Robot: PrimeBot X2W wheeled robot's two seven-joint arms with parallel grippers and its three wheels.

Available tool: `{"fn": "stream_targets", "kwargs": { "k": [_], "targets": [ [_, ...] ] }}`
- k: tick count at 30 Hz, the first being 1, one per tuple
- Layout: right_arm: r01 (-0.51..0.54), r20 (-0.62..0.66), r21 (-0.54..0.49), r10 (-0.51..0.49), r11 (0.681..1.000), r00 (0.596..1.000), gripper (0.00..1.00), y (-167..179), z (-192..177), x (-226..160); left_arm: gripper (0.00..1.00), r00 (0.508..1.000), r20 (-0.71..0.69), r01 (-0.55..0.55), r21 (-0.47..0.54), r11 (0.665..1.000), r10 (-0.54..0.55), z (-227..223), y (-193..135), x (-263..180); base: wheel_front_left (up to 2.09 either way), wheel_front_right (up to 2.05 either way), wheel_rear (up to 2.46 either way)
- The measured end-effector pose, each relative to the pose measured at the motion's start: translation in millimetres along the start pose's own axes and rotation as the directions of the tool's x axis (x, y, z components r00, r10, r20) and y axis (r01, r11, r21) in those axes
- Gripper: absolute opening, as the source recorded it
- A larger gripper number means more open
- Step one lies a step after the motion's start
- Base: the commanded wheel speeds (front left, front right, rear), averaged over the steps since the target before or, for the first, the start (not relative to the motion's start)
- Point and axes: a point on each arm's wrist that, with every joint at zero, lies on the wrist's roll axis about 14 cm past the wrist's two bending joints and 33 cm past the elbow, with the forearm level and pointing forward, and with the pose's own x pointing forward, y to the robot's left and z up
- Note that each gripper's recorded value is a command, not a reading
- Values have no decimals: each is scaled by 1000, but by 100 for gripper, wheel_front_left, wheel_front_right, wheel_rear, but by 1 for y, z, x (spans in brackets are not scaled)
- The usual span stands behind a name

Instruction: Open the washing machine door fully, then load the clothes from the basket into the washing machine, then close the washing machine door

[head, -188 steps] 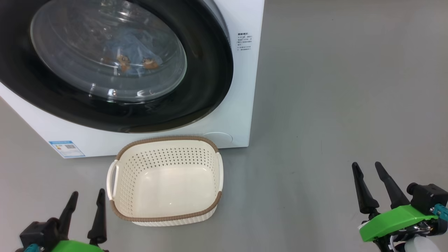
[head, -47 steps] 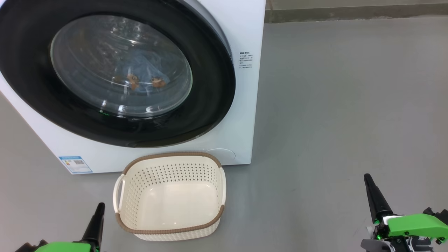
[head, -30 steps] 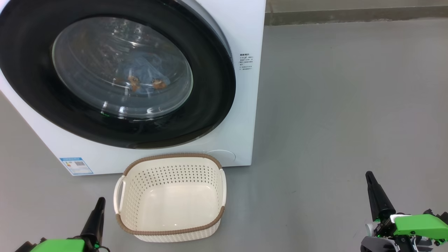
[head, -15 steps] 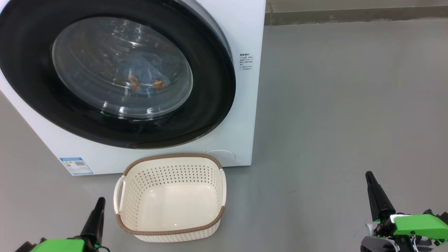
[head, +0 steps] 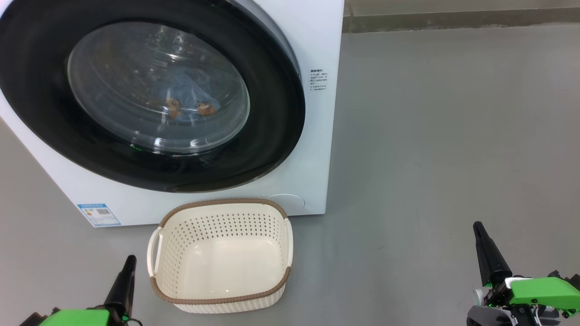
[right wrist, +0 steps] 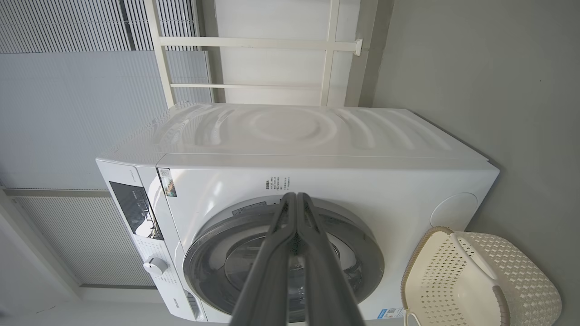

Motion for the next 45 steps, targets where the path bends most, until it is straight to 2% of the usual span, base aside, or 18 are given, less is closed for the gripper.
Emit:
{"fn": "stream_targets", "kwargs": {
  "k": [45],
  "targets": [
    [0, 0, 0, 0, 1000, 1000, 0, 0, 0, 0, 0, 1000, 0, 0, -1, 1000, 0, 0, 0, 0, 0, 0, 0]
  ]
}}
